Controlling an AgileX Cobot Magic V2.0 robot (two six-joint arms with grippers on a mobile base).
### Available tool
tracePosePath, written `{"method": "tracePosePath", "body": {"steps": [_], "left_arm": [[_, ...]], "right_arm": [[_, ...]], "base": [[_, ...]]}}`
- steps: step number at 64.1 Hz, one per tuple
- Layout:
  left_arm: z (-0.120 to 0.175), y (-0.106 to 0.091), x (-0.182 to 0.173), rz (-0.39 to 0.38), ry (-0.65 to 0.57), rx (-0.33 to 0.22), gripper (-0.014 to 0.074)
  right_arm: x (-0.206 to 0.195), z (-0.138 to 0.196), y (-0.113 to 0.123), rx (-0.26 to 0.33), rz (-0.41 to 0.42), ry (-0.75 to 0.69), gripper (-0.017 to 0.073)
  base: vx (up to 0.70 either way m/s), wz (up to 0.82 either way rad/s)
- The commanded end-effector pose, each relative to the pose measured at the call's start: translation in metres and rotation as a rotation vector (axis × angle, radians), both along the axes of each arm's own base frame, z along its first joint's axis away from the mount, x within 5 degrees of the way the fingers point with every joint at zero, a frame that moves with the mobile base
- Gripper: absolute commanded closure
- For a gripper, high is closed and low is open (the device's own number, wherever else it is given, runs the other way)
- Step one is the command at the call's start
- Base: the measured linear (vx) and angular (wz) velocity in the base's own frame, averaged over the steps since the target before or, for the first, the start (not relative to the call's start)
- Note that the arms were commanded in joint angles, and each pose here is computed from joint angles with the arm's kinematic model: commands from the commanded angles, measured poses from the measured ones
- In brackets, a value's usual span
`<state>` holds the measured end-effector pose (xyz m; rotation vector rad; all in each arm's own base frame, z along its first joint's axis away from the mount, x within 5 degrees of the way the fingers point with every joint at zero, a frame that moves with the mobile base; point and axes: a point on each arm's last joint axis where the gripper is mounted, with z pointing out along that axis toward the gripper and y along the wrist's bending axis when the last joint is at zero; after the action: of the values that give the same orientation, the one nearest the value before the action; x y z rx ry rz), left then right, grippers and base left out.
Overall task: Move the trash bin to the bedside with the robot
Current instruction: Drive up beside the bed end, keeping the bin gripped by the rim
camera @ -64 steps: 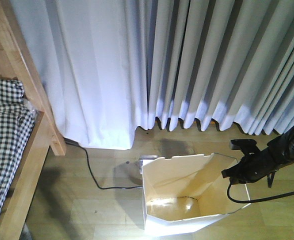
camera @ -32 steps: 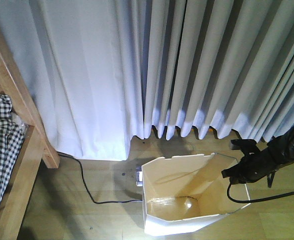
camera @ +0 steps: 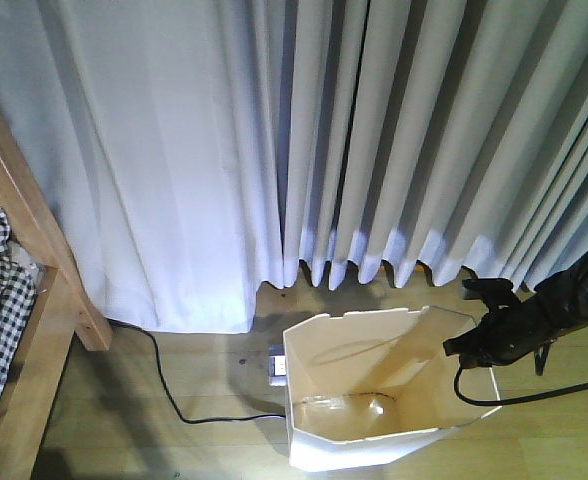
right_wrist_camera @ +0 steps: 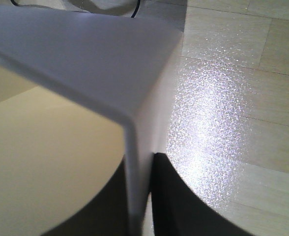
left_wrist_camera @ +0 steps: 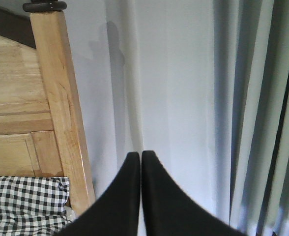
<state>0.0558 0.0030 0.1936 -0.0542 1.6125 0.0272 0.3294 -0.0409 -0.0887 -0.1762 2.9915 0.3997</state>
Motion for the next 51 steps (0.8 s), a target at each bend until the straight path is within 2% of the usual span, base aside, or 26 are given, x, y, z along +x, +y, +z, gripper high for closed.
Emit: {"method": "tracePosePath", "body": {"steps": [1, 51], "left_arm": [[0.0139, -0.0003, -0.0014, -0.003, -0.099, -0.004, 0.06], [0.0139, -0.0003, -0.0014, -0.003, -0.099, -0.004, 0.06]], "right_arm": [[0.0151, 0.0311, 0.0073, 0.126, 0.001, -0.055, 0.0563], [0.0153, 0.0312, 0.0074, 0.128, -0.003, -0.055, 0.0563]], "base": [[0.03, -0.01], [0.0, 0.0]]}}
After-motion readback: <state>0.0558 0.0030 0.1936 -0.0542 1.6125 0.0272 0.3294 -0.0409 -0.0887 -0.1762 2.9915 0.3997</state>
